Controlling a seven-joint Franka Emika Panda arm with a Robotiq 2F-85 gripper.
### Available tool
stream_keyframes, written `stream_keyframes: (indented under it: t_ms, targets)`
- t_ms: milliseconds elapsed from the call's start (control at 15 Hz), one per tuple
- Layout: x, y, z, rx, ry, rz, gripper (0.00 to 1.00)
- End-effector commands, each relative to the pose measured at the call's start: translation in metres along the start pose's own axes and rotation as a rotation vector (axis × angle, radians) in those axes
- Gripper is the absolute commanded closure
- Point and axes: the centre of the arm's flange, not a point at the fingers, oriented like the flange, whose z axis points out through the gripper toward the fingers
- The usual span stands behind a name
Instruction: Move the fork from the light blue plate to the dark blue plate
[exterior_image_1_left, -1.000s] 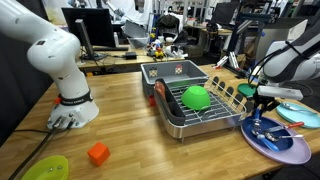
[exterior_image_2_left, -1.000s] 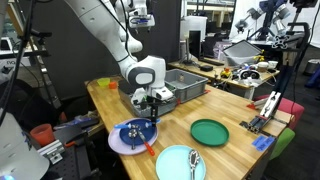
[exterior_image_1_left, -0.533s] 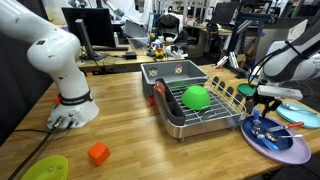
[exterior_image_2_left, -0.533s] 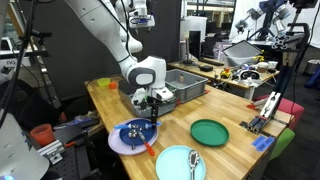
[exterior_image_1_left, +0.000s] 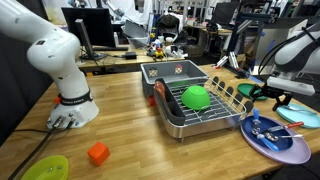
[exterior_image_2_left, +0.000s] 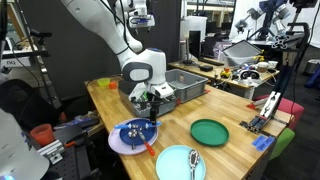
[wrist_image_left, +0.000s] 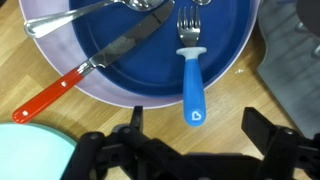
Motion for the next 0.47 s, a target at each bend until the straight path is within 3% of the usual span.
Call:
stream_keyframes:
  t_ms: [0, 400]
  targets:
    - [-0.0002, -0.0006, -0.0004, 0.000, 0.001, -0.001, 0.00]
    - [-0.0007, -0.0023, 0.0034, -0.004, -0.003, -0.003, 0.00]
